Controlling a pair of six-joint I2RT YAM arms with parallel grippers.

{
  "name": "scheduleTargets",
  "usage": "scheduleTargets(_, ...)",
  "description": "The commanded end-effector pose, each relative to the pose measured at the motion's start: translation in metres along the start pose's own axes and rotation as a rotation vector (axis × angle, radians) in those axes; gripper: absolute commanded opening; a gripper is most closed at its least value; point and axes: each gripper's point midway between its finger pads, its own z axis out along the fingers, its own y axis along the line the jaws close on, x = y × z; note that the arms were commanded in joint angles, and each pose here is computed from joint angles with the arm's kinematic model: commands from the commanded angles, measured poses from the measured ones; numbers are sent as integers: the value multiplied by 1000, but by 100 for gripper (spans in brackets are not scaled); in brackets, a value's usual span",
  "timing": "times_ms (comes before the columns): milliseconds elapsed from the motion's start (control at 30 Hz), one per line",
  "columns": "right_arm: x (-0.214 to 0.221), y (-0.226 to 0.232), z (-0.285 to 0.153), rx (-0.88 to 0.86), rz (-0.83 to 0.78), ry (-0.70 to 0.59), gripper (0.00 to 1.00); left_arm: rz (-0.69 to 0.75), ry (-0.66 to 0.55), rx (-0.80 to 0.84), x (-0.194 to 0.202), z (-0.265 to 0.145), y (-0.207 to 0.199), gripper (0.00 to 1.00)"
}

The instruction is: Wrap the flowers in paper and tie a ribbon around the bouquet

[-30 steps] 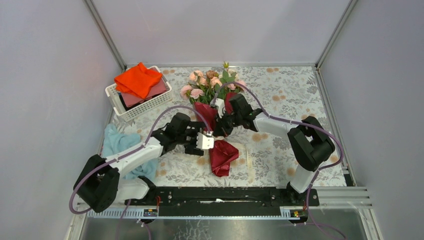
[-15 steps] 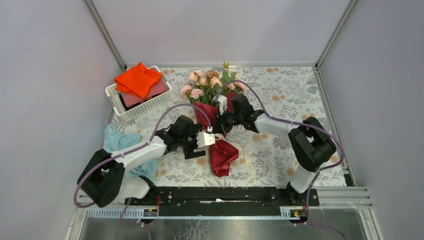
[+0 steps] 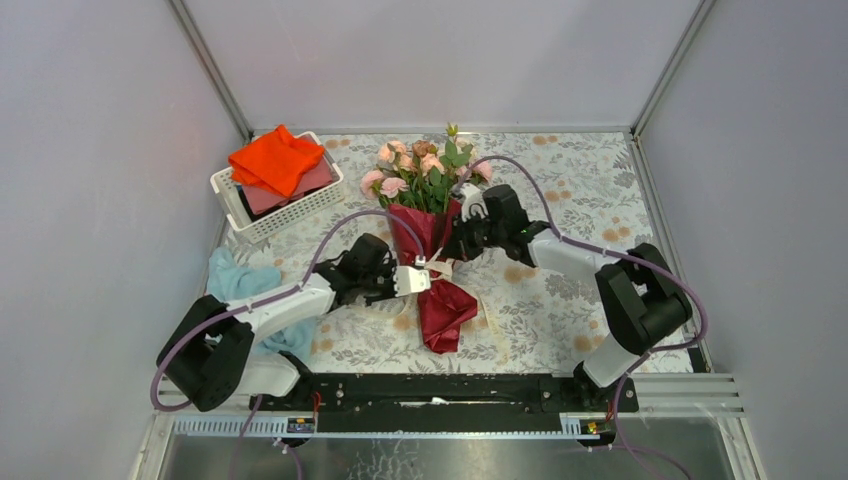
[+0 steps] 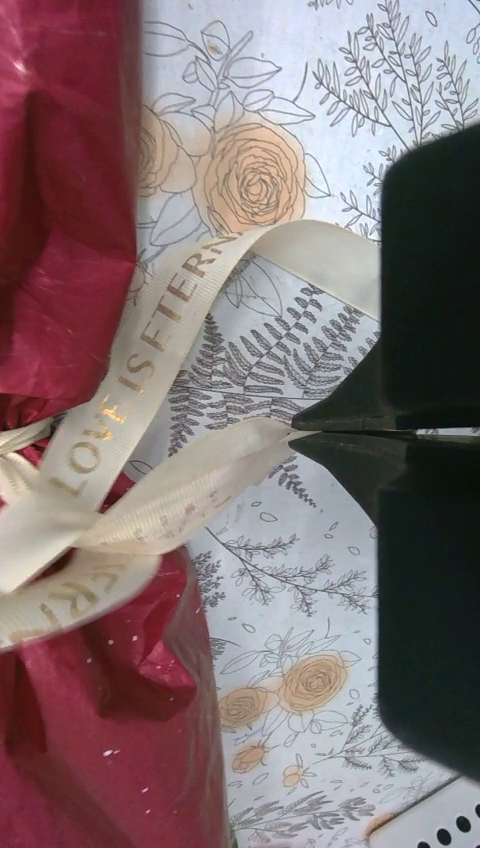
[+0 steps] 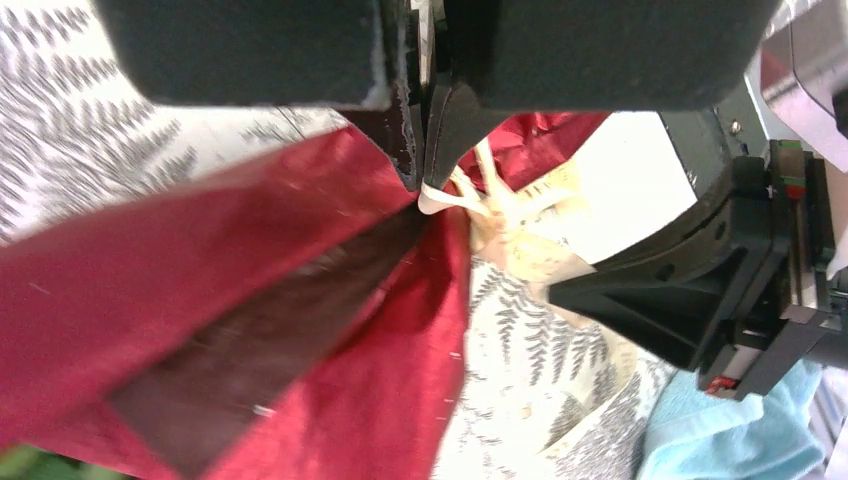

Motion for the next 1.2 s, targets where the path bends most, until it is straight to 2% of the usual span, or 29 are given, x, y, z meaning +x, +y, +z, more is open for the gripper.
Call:
scheduleTargets(0,-15,-15,-24,67,74,-85,0,11,3,-34,8,-4,8,0)
scheduleTargets(100,1,-23,-29,88,125,-65,0,25,10,-42,17,-4,11,0)
scheduleTargets(200,7,-19,-30,62,147,-61,0,39,-18,-54,10,-5,20,0)
scheduleTargets(267,15,-28,-34,111,178,-36,0,52,-13,-33,11,-6,18,0)
scheduleTargets(500,59,-79,-65,283,390,-24,0,203,101,-79,64,-6,31,0)
scheduleTargets(733,109,-93,-59,294,532,63,0,245,131,-61,78,-8,31,0)
scheduleTargets(867,120,-108,-70,348,579,70,0,276,174,-69,100,-10,34,0)
scheduleTargets(967,120,-117,-81,376,620,23,0,317,200,-68,115,-13,36,0)
scheduleTargets(1167,121,-120,-78,363,635,36,0,318,174,-58,110,-13,34,0)
